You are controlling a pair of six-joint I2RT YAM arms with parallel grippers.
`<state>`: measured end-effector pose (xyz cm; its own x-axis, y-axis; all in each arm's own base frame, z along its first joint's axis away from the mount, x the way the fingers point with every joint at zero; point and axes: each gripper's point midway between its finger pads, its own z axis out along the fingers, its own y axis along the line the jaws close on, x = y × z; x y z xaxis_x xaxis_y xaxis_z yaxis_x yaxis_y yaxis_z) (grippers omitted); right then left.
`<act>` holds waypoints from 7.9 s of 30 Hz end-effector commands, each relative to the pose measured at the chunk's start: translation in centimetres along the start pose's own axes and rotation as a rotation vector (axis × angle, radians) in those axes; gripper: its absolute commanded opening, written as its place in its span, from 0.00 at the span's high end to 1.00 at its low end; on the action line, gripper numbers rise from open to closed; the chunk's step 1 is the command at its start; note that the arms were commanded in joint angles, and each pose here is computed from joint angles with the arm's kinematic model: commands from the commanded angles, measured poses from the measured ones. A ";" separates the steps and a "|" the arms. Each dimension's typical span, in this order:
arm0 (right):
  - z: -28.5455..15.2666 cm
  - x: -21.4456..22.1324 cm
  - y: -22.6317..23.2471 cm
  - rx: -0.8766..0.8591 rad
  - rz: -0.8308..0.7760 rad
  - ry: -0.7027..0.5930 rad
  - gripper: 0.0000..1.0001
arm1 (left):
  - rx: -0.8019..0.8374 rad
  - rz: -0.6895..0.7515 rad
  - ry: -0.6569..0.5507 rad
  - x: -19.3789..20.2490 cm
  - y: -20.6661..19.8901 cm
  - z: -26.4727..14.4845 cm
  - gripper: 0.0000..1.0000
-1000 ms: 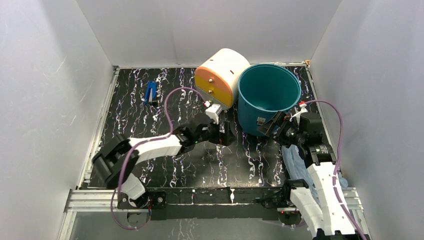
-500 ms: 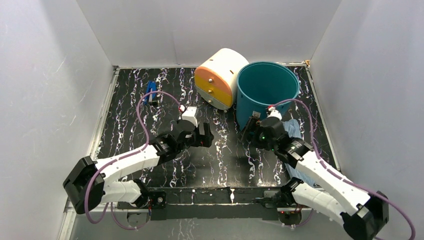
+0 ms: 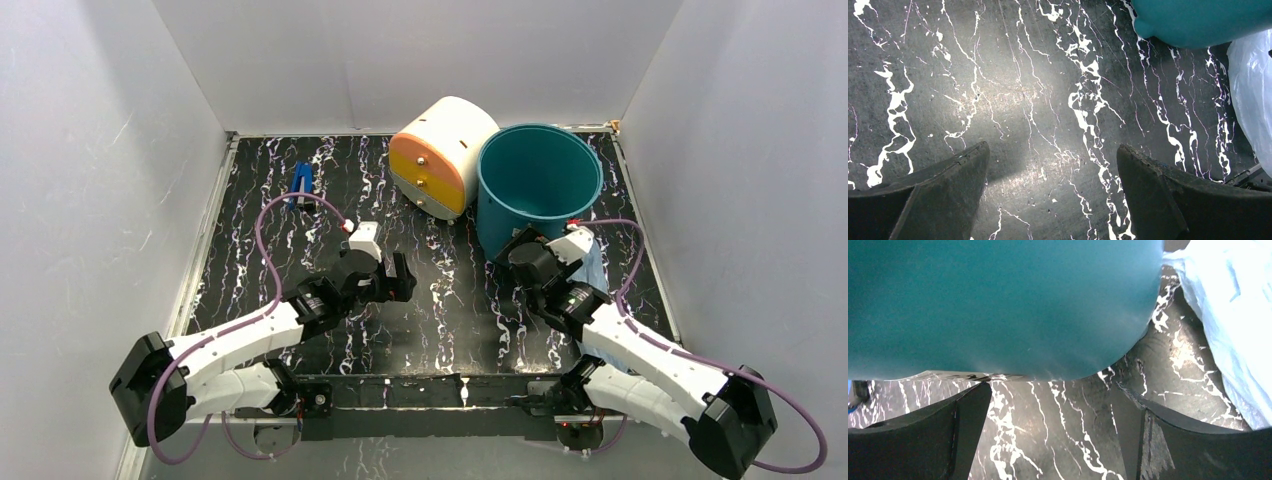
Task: Put the trash bags into the trash bin
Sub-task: Move the trash bin to the center of the board, then move the distractor to the center of the board, then move the trash bag to the center of the board, then unfold the trash bag at the center of the board.
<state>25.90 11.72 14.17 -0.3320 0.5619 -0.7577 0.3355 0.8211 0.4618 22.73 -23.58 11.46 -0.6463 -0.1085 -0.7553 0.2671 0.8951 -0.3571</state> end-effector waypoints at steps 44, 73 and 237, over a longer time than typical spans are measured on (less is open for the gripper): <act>6.0 -4.9 2.1 0.212 -0.155 -0.189 0.01 | -0.263 0.017 -0.090 -2.0 5.8 -3.8 0.04; 12.4 -3.9 1.1 0.350 -0.210 -0.002 0.01 | -0.272 -0.024 -0.087 -3.5 4.4 -3.2 0.05; -7.5 18.3 20.6 -1.070 -1.045 0.755 0.24 | -0.342 -0.437 -0.151 0.1 12.3 -8.4 0.06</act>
<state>19.65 36.10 12.07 -0.6008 -0.5027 -0.6215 -0.7910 0.4861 0.3715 20.60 -11.46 11.23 -0.5979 -0.4724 -0.6476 -0.1586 0.8616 -0.4821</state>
